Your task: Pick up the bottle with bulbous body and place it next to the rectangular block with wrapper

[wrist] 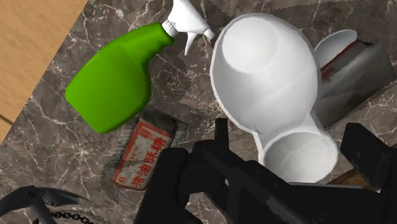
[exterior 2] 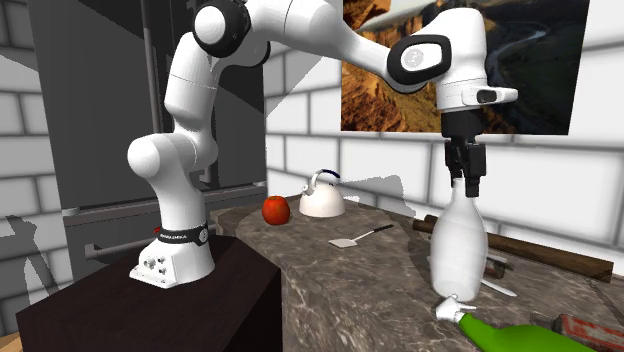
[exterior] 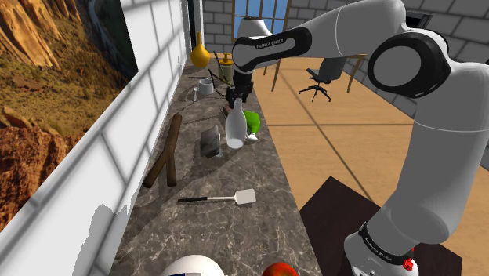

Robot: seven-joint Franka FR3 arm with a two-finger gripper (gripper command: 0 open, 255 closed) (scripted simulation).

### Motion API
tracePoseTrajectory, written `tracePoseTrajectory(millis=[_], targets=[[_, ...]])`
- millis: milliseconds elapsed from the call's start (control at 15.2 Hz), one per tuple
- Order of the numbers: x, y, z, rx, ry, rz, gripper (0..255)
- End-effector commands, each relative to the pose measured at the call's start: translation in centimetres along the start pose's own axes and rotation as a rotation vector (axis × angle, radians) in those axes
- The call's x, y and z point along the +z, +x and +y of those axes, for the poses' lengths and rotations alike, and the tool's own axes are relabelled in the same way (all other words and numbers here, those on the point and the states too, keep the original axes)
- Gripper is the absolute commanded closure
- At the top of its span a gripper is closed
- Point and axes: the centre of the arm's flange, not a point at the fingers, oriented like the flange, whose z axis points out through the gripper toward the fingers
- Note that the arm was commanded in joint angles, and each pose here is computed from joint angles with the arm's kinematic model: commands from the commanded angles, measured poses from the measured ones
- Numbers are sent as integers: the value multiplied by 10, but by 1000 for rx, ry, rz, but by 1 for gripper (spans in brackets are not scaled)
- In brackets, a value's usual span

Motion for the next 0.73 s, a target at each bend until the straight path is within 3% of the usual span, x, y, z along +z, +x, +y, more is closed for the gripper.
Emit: tracePoseTrajectory(millis=[0,198,462,660], targets=[[0,0,0,0,0,0,0],[0,0,0,0,0,0,0],[-50,0,0,0,0,0,0],[-50,0,0,0,0,0,0]])
